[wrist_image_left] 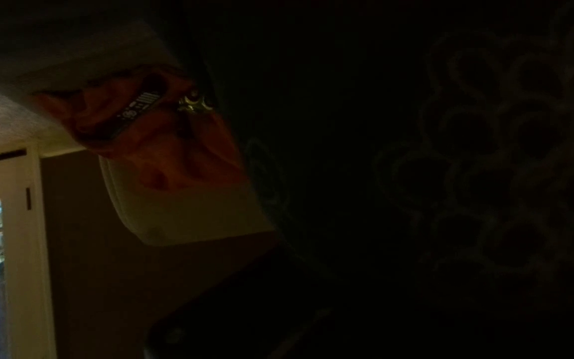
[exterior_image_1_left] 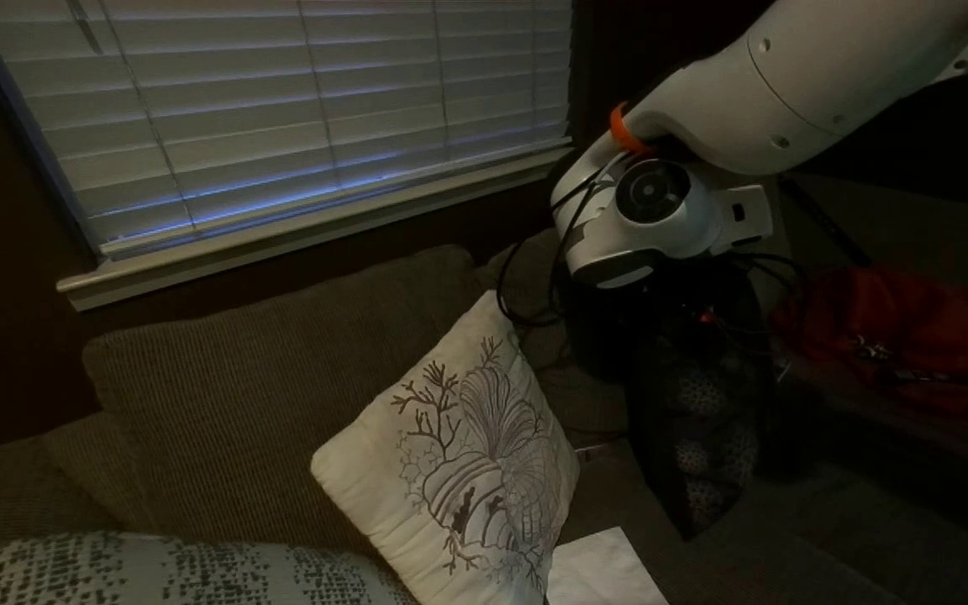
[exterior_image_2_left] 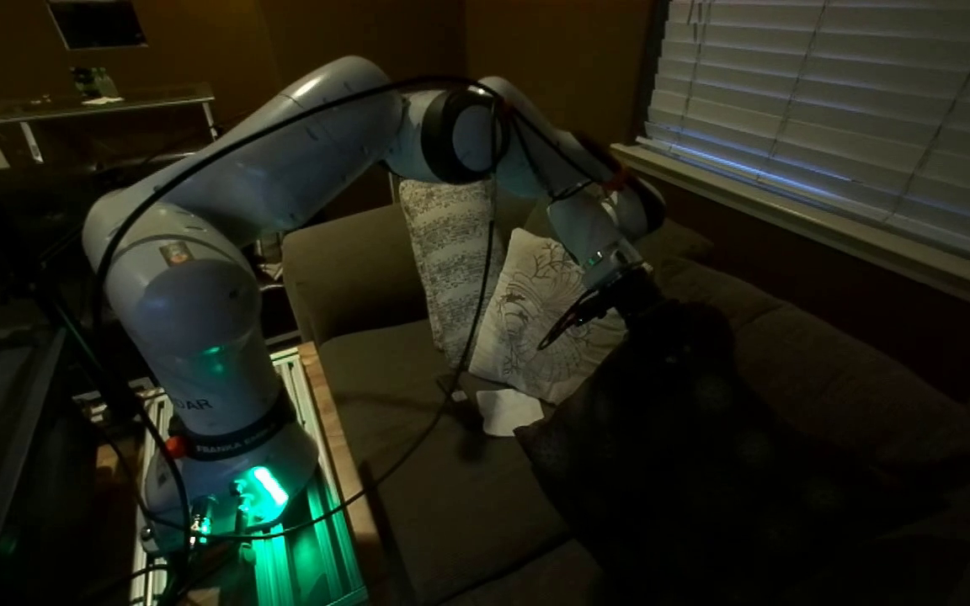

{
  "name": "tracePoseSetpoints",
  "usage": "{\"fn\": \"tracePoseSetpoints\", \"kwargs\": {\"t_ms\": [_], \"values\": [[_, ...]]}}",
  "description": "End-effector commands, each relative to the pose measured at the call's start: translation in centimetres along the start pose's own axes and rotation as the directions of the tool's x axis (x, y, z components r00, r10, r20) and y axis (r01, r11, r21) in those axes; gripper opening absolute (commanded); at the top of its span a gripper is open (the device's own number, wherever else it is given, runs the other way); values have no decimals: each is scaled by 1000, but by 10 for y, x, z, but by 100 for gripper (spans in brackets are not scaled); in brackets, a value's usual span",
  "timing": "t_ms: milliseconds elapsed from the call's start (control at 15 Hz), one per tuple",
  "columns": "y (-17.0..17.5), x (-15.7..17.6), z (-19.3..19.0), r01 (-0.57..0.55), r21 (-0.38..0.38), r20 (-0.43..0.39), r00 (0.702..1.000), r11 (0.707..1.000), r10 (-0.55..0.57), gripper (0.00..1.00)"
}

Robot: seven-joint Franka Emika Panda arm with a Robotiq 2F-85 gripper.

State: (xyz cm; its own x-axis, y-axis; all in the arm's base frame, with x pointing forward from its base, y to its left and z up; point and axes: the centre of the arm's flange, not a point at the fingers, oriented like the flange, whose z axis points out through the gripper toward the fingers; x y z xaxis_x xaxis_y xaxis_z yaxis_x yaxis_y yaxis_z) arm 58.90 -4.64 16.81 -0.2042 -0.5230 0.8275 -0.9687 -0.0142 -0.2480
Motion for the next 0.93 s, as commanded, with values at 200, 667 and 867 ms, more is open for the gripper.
{"fn": "tracePoseSetpoints", "kwargs": {"t_ms": [200,667,867], "values": [[-53,-23,-15,-19,75,-103,994,997,27,1],[-56,-44,-14,25,101,-144,990,995,-10,37],[-58,-38,-22,41,143,-171,985,989,-16,57]]}}
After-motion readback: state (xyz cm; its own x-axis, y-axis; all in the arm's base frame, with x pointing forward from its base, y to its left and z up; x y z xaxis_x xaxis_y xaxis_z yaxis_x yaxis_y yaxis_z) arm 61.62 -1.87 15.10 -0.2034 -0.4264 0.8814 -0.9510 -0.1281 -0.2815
